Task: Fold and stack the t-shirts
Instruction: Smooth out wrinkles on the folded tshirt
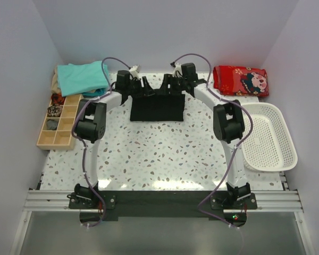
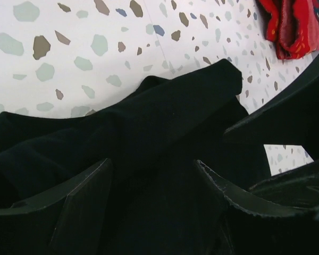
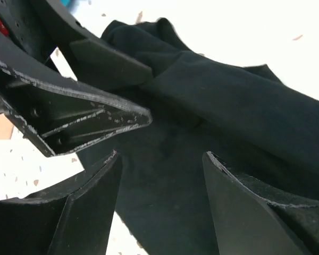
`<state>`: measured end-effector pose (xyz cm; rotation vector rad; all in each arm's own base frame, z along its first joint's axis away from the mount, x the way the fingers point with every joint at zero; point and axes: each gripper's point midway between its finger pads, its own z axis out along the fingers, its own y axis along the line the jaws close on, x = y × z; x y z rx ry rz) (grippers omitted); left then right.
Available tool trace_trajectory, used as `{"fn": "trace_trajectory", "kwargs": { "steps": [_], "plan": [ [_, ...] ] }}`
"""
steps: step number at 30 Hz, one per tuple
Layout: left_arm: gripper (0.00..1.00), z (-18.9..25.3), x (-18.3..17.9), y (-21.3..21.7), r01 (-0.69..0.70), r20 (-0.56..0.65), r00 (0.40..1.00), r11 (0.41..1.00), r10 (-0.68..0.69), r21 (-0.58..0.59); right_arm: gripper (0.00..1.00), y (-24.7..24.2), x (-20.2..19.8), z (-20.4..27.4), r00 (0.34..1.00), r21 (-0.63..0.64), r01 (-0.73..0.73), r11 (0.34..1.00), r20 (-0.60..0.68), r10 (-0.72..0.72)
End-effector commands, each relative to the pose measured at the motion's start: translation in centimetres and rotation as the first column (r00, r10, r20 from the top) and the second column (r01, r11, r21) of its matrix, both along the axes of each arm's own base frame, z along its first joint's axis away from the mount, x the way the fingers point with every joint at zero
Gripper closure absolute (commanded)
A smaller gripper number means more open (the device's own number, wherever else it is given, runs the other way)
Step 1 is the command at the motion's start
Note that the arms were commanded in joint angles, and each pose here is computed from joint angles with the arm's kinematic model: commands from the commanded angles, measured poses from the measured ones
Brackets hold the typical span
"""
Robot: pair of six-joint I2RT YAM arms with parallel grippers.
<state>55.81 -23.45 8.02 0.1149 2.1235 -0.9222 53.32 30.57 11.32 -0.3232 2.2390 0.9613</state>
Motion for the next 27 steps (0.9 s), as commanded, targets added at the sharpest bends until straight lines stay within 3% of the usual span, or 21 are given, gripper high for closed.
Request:
{"fn": "trace_trajectory", "kwargs": {
  "steps": [1,10,16,21,27],
  "plan": [
    [0.34,1.2,1.0,-0.5,0.049,0.019,0.999,0.998,-0.048,-0.034,0.34,0.0,1.4,0.6,1.000,0.041,0.004,0.999,0.002,-0.004],
    [0.32,1.1,4.6,0.0,0.020,0.146,0.989,1.000,-0.020,-0.001,0.34,-1.0,5.0,-2.7,0.998,0.019,0.054,0.998,0.019,-0.055],
    [0.30,4.2,7.2,1.8,-0.041,0.253,0.967,0.999,0.037,0.009,0.33,-2.9,7.9,-2.9,0.990,0.000,0.121,0.993,0.069,-0.121],
    [0.30,9.1,4.9,2.2,-0.030,0.347,0.937,0.999,0.033,-0.014,0.33,-3.6,9.2,-3.5,0.983,0.001,0.153,0.988,0.101,-0.153],
    [0.30,10.2,0.1,0.7,0.116,0.354,0.931,0.992,-0.089,-0.054,0.33,-4.3,9.6,-1.9,0.970,-0.001,0.183,0.983,0.161,-0.180]
  ]
}}
